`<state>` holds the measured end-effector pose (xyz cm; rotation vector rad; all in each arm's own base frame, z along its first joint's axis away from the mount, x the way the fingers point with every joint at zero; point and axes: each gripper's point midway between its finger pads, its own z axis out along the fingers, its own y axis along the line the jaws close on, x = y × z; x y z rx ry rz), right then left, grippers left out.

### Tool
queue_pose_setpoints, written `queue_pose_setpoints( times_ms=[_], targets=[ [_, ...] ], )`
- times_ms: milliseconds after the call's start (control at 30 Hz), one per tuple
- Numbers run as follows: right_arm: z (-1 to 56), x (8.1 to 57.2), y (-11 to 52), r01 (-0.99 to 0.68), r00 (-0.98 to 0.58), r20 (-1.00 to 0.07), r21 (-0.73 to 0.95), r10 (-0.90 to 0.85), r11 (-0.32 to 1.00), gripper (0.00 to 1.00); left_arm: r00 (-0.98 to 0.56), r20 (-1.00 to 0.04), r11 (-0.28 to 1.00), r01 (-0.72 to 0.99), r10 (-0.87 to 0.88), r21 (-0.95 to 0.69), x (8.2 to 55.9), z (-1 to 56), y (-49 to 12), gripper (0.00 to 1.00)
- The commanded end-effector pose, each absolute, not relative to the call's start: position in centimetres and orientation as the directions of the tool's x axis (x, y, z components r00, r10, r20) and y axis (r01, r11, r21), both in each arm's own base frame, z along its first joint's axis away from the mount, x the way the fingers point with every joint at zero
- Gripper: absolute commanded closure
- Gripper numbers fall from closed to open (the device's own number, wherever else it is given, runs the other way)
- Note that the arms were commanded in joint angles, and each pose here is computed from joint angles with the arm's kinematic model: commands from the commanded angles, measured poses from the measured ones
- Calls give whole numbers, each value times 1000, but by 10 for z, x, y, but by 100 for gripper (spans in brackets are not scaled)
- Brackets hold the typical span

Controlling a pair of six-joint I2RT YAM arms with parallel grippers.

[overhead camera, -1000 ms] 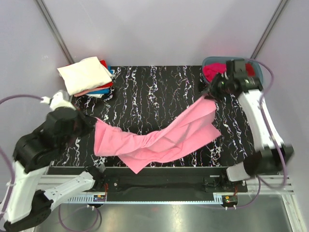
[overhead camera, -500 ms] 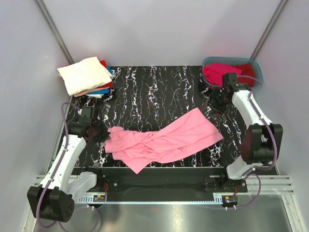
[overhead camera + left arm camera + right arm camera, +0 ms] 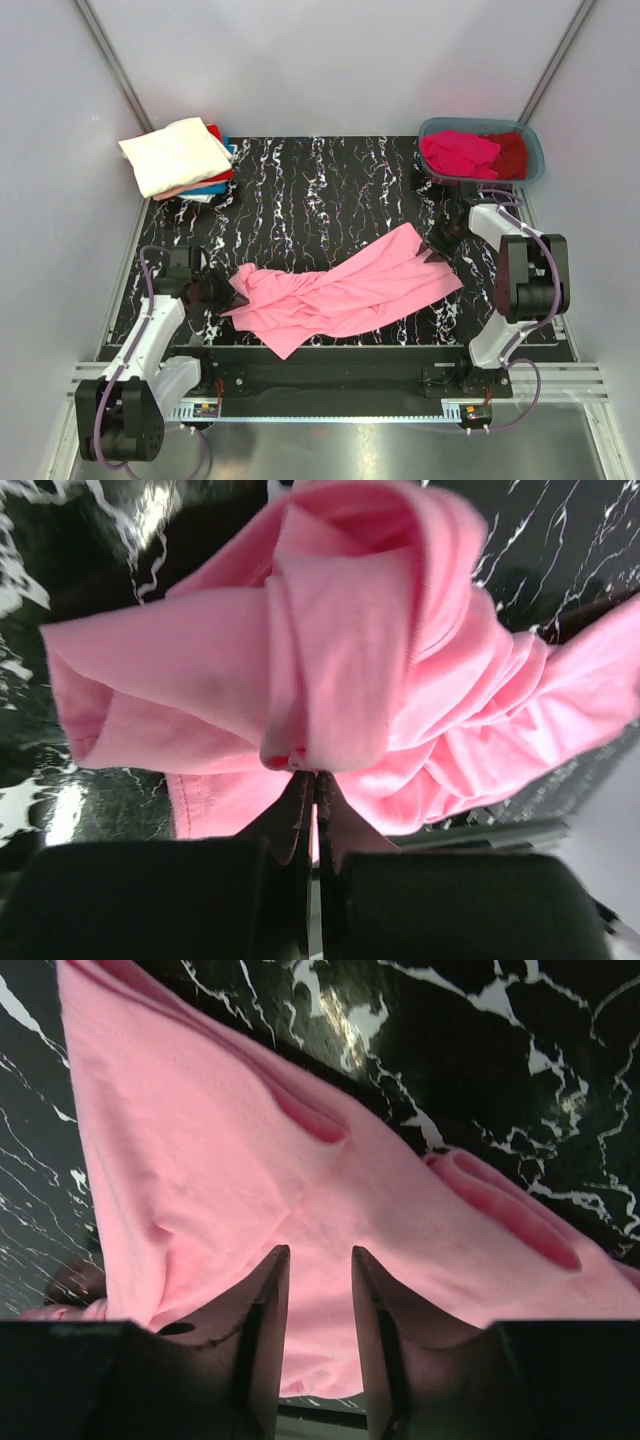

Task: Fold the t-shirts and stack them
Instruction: Flatten the tshirt out

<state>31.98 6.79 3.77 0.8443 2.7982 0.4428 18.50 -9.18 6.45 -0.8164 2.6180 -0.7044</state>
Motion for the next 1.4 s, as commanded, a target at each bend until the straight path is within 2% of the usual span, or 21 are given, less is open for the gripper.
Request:
queue_pose_setpoints(
  times_ms=[0, 300, 400, 500, 633, 800, 1067, 1367],
  targets=[
    [43, 351, 65, 472, -816, -172, 352, 552, 808, 60, -806, -112, 633, -360, -581, -685, 195, 84, -114, 100],
    [25, 375, 53, 494, -811, -176, 304, 558, 815, 59, -798, -145, 644, -349, -586, -681, 196, 90, -111, 100],
    [18, 380, 42, 524, -797, -163, 295, 582, 799, 64, -799, -143, 643, -348, -585, -682, 196, 89, -111, 100],
    [14, 380, 42, 526, -797, -155, 296, 583, 798, 70, -798, -144, 642, -347, -585, -684, 198, 89, -111, 100],
    [15, 376, 43, 522, -798, -155, 304, 582, 797, 92, -785, -142, 631, -359, -602, -688, 200, 90, -108, 100],
    [28, 367, 46, 513, -799, -159, 322, 580, 796, 99, -779, -158, 626, -345, -607, -699, 201, 102, -108, 100],
    [54, 354, 51, 490, -810, -156, 349, 565, 799, 100, -768, -190, 625, -322, -612, -711, 198, 132, -107, 100],
    [116, 341, 65, 426, -821, -175, 446, 543, 788, 100, -751, -253, 623, -257, -610, -739, 196, 186, -108, 100]
  ],
)
